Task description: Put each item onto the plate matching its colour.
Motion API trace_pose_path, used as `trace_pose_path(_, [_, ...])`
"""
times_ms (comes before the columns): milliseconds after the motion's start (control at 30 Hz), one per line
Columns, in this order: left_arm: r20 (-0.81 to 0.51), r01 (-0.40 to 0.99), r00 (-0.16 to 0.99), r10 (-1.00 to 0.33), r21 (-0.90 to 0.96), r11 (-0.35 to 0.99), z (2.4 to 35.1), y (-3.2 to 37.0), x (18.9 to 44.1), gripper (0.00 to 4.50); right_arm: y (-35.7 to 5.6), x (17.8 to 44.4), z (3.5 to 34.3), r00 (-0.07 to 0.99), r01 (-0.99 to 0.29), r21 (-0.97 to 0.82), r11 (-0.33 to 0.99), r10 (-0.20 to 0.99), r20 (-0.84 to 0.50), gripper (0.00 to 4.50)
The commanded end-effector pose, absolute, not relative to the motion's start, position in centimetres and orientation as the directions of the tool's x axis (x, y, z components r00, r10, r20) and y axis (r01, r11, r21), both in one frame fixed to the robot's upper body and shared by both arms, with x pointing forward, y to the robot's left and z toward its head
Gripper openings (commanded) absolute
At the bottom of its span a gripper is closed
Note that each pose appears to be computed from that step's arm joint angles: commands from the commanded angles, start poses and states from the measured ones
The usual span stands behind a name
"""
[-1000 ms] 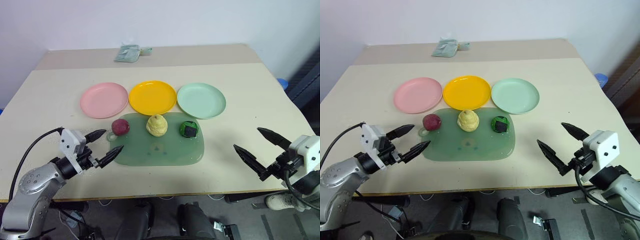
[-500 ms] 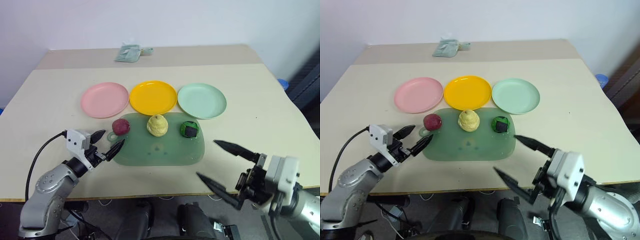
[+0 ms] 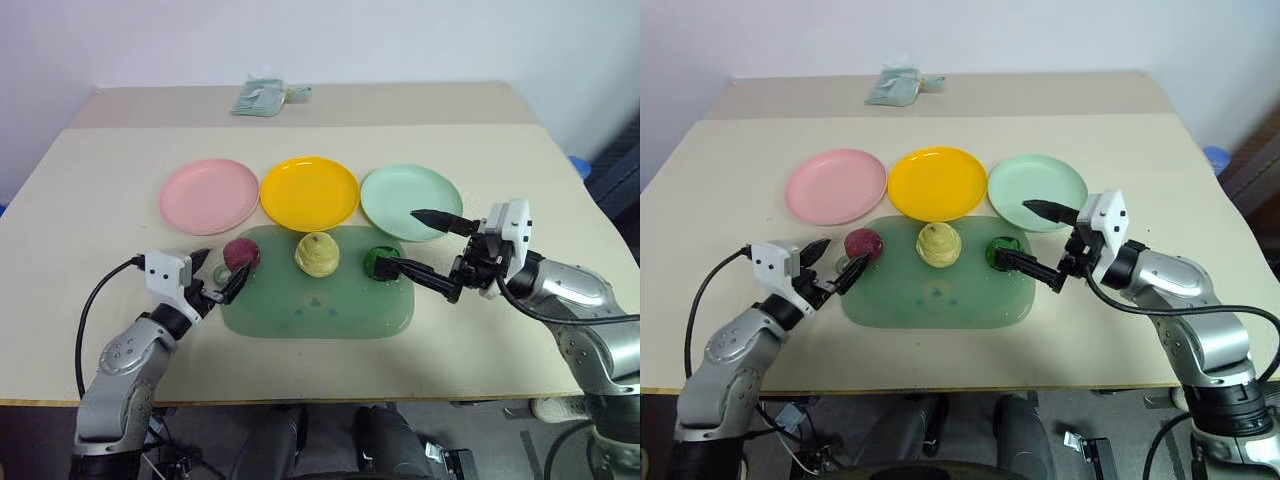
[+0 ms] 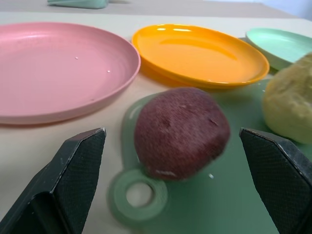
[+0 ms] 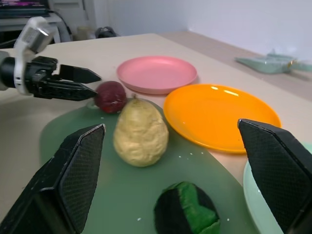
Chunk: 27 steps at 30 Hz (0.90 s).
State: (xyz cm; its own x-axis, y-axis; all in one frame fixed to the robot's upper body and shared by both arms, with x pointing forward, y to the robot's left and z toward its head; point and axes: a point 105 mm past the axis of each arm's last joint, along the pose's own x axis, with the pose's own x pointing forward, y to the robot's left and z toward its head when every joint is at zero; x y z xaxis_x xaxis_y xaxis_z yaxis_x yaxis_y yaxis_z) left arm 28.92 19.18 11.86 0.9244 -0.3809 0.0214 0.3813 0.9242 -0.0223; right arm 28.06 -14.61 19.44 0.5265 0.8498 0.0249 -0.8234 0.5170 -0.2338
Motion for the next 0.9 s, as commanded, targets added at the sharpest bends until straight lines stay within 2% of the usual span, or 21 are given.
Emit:
trace_pose_path(33, [0.065,0.366,0.928,-0.367,0.025,0.930,13.1,19.7,29.1,4.50,-14.2,27.9,20.4,0.528,-0.810,-0.268,0.522,0.847,0.053,4.47])
trace_pose_path(400, [0.125,0.343,0.929,-0.349,0.066,0.937,14.6,19.4,29.7,4.50,-13.9,28.9,21.9,0.675,-0.686,-0.269,0.676,0.730,0.111,4.47])
trace_pose_path(567, [0.141,0.334,0.930,-0.340,0.064,0.940,14.9,19.2,30.4,4.50,-14.9,29.3,21.9,0.758,-0.600,-0.255,0.758,0.641,0.122,4.47])
trace_pose_path(700, [0.156,0.318,0.934,-0.323,0.055,0.947,15.5,19.0,31.2,4.50,-17.1,29.9,20.8,0.848,-0.477,-0.249,0.843,0.516,0.124,4.47])
trace_pose_path(900, [0.166,0.314,0.934,-0.316,0.040,0.949,16.3,18.0,31.5,4.50,-18.1,29.8,20.3,0.896,-0.385,-0.211,0.899,0.418,0.147,4.47])
